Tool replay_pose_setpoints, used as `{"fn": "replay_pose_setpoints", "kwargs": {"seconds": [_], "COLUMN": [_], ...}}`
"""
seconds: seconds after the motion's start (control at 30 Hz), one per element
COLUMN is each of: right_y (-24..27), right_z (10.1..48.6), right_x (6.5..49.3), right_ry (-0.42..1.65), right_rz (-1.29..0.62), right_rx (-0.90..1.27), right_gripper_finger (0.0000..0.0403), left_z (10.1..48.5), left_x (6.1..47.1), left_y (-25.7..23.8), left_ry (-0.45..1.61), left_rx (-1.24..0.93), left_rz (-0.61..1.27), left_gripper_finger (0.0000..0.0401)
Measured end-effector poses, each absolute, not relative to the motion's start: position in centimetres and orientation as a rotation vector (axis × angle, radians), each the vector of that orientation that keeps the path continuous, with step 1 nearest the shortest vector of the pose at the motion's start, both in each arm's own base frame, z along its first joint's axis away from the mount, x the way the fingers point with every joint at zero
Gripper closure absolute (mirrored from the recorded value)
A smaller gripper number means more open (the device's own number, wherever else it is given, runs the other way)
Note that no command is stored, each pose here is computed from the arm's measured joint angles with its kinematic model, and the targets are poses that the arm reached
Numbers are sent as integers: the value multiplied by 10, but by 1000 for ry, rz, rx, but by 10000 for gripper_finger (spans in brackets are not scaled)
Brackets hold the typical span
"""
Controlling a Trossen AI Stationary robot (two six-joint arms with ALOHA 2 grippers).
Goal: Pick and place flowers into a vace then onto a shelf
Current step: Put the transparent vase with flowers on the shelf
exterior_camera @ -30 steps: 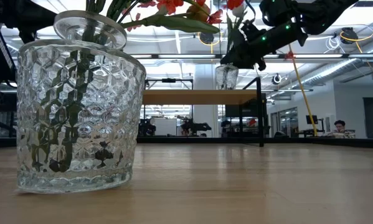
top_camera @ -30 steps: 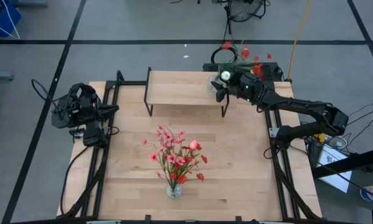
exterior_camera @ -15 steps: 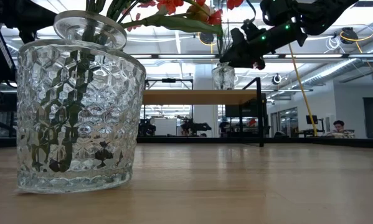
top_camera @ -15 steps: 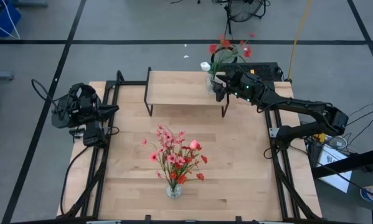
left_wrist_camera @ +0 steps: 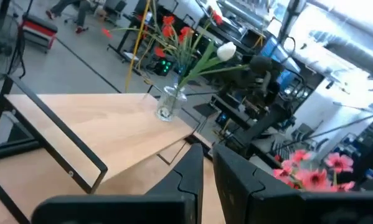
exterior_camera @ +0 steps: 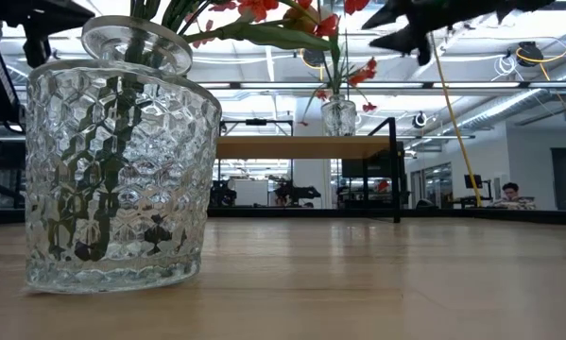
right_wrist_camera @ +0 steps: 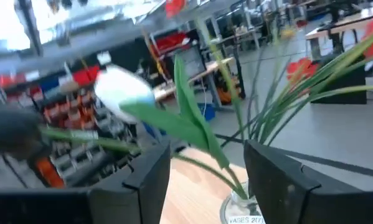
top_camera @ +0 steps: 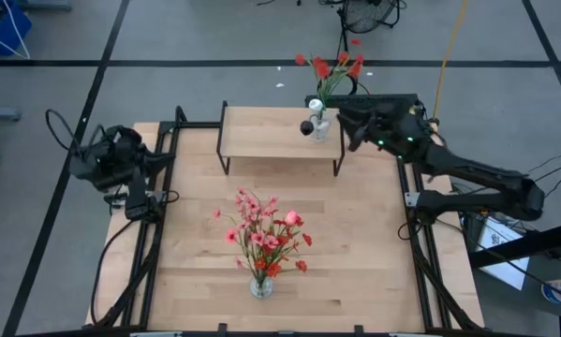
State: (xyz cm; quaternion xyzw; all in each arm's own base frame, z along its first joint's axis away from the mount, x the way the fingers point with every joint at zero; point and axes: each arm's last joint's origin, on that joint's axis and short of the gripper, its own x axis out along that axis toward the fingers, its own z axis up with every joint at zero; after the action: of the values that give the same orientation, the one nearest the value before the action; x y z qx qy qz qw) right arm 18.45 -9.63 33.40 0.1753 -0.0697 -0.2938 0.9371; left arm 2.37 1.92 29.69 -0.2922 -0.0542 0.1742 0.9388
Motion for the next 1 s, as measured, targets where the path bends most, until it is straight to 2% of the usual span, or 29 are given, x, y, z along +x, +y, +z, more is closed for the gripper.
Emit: {"fn": "replay_pose_setpoints", "kwargs": {"seconds": [0.17,0.3,0.47,0.67,0.83,1.0], "right_y": [-79,-66,-52,-36,-27,-20], "right_z": [341,333,321,300,278,254], "right_x": [166,165,172,174,169,161], "right_ry": [-161,-70,31,52,59,43], "right_rz": [-580,-545,-491,-487,-478,-435], "right_rx": [482,570,646,677,696,733], "right_gripper_finger": [206,206,206,206,206,206], "left_z": [302,306,316,348,354,330], "left_x": [23,24,23,43,68,107], "left_y": [19,18,19,-31,-83,-131], "left_ry": [-126,-141,-156,-116,-114,-132], "left_rx": [-666,-821,-833,-608,-542,-477], "left_rz": [358,296,335,358,406,473], "left_gripper_finger": [359,359,359,353,297,222]}}
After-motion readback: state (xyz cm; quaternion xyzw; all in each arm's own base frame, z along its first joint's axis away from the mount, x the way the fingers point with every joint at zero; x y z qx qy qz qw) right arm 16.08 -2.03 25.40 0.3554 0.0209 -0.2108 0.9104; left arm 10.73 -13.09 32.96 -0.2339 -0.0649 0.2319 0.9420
